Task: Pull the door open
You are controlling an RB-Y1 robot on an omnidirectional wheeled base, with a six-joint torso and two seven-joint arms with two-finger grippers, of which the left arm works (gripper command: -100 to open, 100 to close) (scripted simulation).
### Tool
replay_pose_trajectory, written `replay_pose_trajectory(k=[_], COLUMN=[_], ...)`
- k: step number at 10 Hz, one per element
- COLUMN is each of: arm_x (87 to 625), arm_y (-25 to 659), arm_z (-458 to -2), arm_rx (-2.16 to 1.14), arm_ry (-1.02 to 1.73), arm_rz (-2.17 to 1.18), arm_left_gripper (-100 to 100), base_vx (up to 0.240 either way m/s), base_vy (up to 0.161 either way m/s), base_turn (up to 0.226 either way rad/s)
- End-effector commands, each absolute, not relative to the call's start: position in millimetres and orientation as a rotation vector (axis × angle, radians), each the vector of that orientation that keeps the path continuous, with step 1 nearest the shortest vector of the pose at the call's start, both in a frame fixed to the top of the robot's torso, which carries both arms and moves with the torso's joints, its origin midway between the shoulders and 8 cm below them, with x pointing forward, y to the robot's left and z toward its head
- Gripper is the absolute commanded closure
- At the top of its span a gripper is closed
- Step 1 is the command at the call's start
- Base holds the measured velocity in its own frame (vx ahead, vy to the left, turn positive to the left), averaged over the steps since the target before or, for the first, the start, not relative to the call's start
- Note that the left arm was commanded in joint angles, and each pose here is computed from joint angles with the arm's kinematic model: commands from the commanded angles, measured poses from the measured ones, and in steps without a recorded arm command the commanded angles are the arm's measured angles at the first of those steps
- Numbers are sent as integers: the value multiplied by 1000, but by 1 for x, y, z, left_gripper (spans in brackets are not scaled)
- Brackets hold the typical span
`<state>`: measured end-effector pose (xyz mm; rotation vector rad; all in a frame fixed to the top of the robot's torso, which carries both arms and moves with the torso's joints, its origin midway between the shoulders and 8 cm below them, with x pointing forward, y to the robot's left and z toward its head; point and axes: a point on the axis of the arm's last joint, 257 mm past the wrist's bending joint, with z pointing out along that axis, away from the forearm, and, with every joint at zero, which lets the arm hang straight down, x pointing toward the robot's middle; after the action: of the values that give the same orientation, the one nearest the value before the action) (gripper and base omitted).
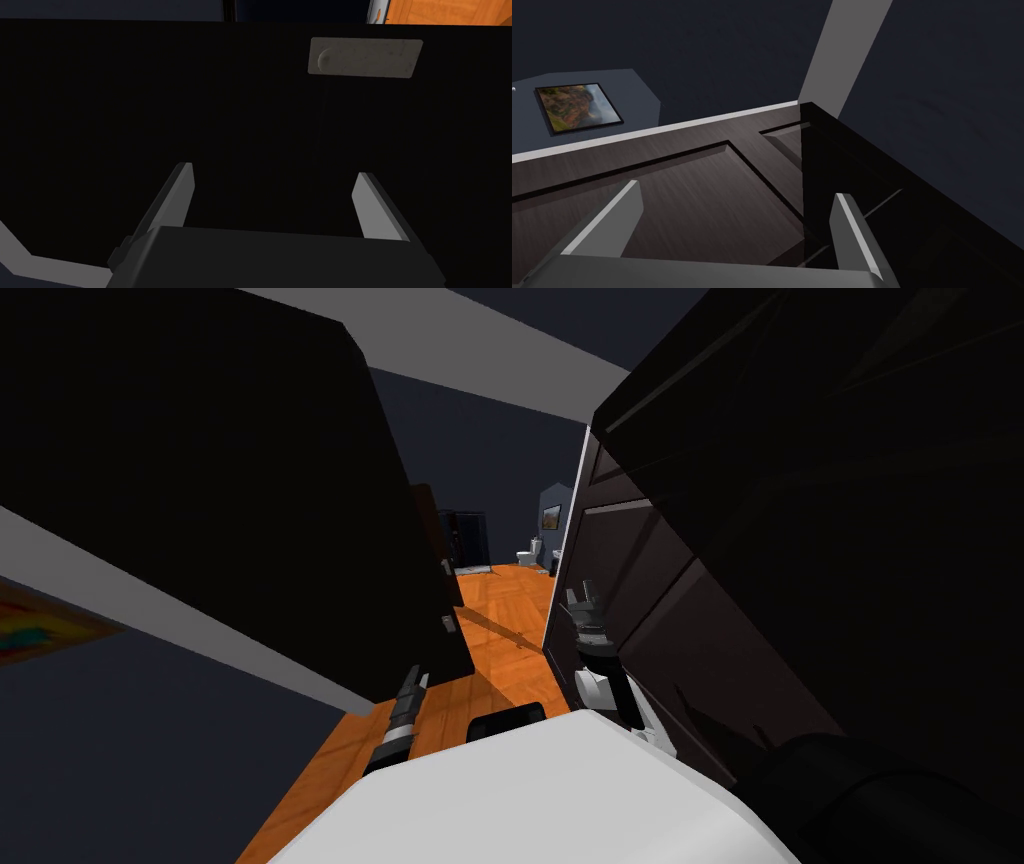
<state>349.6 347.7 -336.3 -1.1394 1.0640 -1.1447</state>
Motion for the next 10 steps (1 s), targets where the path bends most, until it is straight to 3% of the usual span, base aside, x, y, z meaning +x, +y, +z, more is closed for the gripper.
replay_pose_trajectory(k=[1, 10], arm_x=[345, 325], arm_y=[352, 366], arm_z=[-348, -387], arm_rx=[-1168, -1264], arm_ry=[1072, 1095], arm_rz=[-1137, -1102], arm_left_gripper=[-100, -100], base_vx=[166, 146], base_vy=[50, 27], base_turn=[-87, -60])
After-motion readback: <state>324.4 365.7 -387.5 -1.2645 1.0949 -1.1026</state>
